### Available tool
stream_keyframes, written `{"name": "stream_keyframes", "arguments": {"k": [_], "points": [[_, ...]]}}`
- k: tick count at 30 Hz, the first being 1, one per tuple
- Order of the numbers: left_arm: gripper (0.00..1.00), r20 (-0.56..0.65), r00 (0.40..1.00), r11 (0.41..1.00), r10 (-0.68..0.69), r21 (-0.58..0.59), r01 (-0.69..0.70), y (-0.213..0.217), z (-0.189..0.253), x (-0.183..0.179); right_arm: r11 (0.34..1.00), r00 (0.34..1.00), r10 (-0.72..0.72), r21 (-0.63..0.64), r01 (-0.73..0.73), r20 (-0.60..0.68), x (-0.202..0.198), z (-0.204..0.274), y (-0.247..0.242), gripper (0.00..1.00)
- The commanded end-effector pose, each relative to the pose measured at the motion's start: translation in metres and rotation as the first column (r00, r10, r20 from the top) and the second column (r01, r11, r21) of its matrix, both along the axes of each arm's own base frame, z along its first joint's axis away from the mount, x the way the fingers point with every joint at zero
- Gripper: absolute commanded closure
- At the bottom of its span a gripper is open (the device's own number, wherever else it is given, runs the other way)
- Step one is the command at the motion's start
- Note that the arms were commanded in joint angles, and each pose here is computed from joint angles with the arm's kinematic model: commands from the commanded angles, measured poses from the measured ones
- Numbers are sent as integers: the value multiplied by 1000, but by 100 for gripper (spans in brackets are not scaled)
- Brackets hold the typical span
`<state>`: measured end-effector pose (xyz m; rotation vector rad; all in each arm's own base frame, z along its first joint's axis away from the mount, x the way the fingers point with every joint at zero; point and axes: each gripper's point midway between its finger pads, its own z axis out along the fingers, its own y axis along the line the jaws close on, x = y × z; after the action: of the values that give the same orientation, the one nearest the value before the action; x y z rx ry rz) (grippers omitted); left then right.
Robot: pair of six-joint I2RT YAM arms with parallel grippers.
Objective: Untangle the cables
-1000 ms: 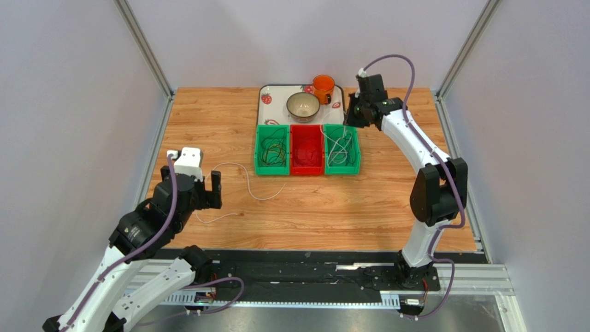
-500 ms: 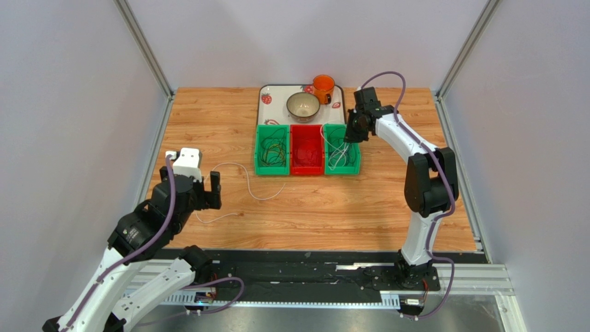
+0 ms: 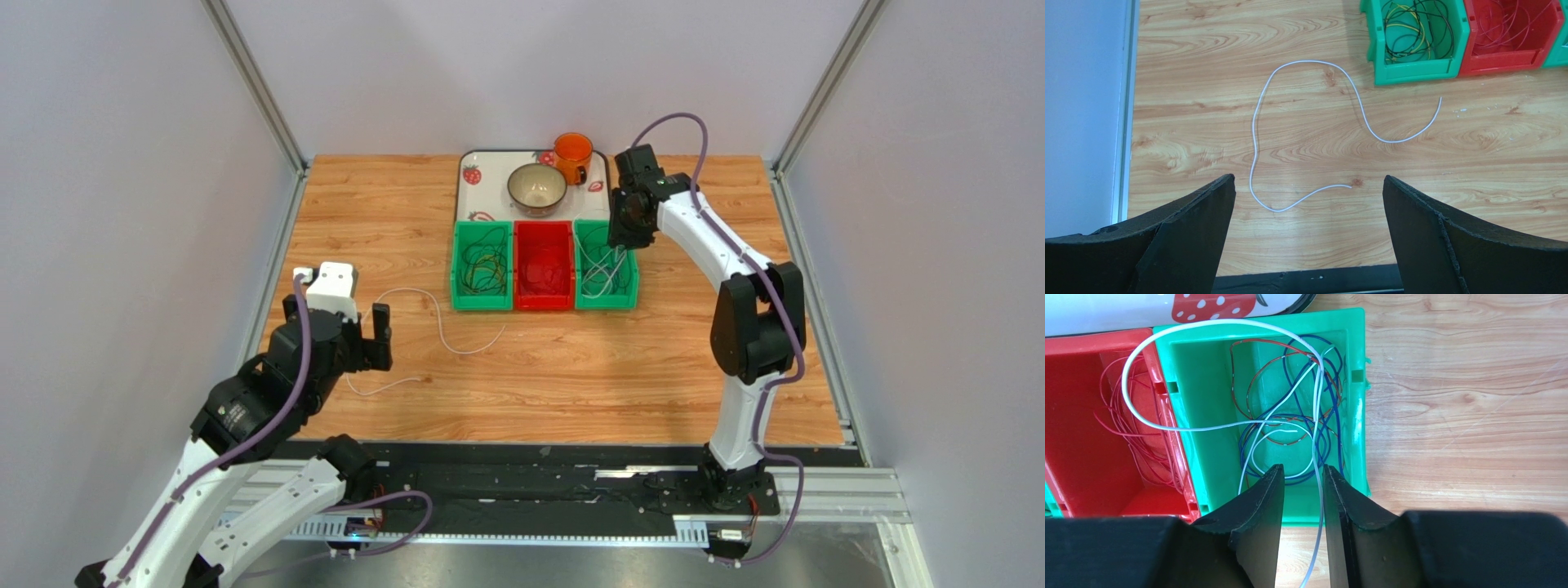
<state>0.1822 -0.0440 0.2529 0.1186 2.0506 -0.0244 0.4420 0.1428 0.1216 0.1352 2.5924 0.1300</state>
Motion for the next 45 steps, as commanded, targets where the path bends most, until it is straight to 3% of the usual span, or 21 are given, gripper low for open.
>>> {"name": "stream_keyframes", "arguments": {"k": [1,4,5,6,11,22,45], "points": [[2,25,1000,1000,-12,-2,12,-2,5,3,1000,997,11,-28,-9,78,1,45,-5,66],[2,25,1000,1000,-12,-2,12,-2,5,3,999,994,5,-34,-1,109,-5,62,-9,69],[2,27,1000,1000,-12,-3,12,-2,5,3,1000,991,1,-24,2,136,-7,74,-9,84],[2,24,1000,1000,-15,-2,15,-2,4,3,1000,988,3,-19,0,156,-9,82,-8,88],[2,27,1000,1000,-13,-3,13,-2,5,3,1000,981,3,25,-8,195,-23,99,-5,100],[2,25,1000,1000,-15,-3,15,-2,5,3,995,995,-8,95,-1,97,-72,65,-5,100],[2,21,1000,1000,-12,2,12,-2,4,4,998,1000,0,58,-1,14,-53,22,0,100]]}}
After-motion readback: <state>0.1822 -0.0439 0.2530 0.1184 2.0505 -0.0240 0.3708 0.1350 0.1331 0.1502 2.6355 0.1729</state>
